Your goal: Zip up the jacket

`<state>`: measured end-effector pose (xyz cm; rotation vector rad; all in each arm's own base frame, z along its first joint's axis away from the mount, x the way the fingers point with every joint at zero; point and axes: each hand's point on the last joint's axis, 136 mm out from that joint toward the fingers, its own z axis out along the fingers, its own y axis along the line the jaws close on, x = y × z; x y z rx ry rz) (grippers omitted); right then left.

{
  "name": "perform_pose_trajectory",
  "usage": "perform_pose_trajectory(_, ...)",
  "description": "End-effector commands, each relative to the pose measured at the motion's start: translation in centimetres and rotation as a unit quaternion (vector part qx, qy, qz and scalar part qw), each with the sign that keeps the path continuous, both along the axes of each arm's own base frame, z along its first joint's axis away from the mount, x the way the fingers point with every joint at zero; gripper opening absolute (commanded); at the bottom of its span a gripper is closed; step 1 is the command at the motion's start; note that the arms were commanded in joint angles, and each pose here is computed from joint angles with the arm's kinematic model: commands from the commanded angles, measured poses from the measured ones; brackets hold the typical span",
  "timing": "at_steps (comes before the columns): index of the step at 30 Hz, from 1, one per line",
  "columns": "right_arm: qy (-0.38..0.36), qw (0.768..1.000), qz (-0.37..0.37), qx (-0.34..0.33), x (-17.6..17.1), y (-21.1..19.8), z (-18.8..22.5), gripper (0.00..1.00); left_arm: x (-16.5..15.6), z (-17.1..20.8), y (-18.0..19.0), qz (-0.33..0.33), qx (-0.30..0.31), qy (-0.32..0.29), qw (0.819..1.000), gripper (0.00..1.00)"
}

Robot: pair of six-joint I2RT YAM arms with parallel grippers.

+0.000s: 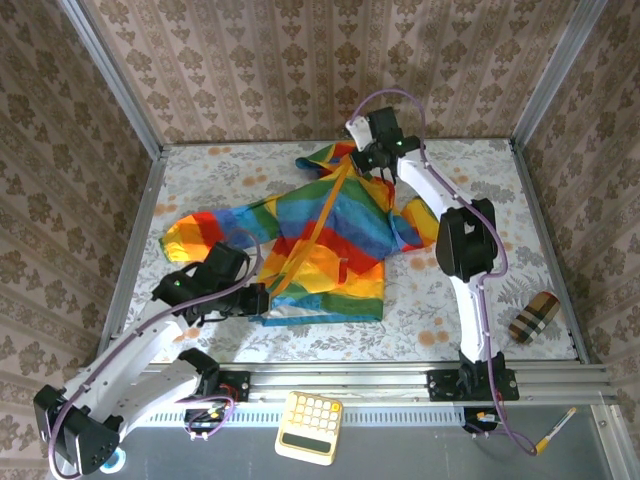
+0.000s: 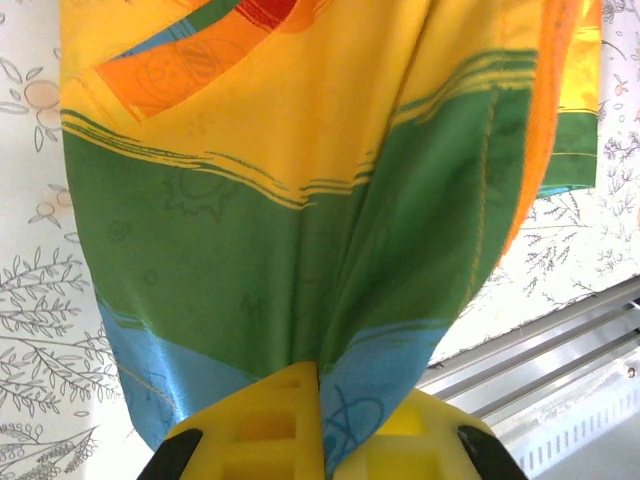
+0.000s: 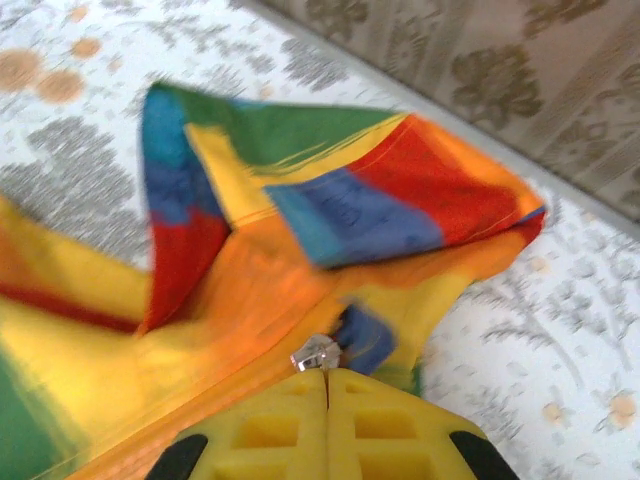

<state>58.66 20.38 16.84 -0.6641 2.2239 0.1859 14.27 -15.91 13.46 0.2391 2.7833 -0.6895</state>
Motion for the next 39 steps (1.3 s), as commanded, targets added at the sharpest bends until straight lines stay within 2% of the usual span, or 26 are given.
perform_pose_trajectory(1, -0.034, 0.998, -0.048, -0.013, 3.4, -3.4, 1.6, 0.0, -3.0, -1.9, 1.7, 0.012, 0.033, 0.071, 0.997, 0.0)
perform_pose_trajectory(11, -0.048, 0.996, -0.075, 0.016, 7.3, -5.8, 1.7, 0.0, -2.7, -3.2, 1.7, 0.024, 0.041, 0.098, 0.994, 0.0)
perform_pose_trajectory(21, -0.024, 0.996, -0.085, 0.017, 7.4, -6.6, -0.9, 0.0, 1.6, -4.7, -0.4, 0.021, 0.036, 0.096, 0.995, 0.0)
perform_pose_trajectory(26, -0.026, 0.995, -0.1, 0.008, 7.4, -7.5, -0.8, 0.0, 2.8, -6.3, 0.2, 0.034, 0.044, 0.102, 0.993, 0.0)
perform_pose_trajectory(27, -0.025, 0.995, -0.099, 0.008, 7.3, -7.5, -0.6, 0.02, 3.0, -6.3, 0.5, 0.039, 0.049, 0.099, 0.993, 0.0)
perform_pose_trajectory(28, -0.025, 0.995, -0.098, 0.007, 7.1, -7.6, -0.4, 0.08, 3.2, -6.2, 0.9, 0.044, 0.053, 0.094, 0.993, 0.03)
perform_pose_trajectory(30, -0.023, 0.995, -0.095, 0.009, 6.7, -7.5, 0.1, 0.28, 3.6, -5.5, 1.5, 0.052, 0.06, 0.076, 0.994, 0.12)
perform_pose_trajectory(32, -0.021, 0.995, -0.092, 0.016, 6.1, -7.4, 0.8, 0.42, 4.1, -4.2, 2.2, 0.061, 0.067, 0.05, 0.995, 0.27)
perform_pose_trajectory(35, -0.023, 0.995, -0.09, 0.027, 5.0, -7.2, 1.7, 0.5, 4.6, -2.3, 3.2, 0.069, 0.072, 0.011, 0.995, 0.35)
perform_pose_trajectory(39, -0.024, 0.995, -0.092, 0.035, 3.3, -7.1, 2.0, 0.52, 5.3, -0.5, 5.0, 0.092, 0.073, -0.026, 0.993, 0.4)
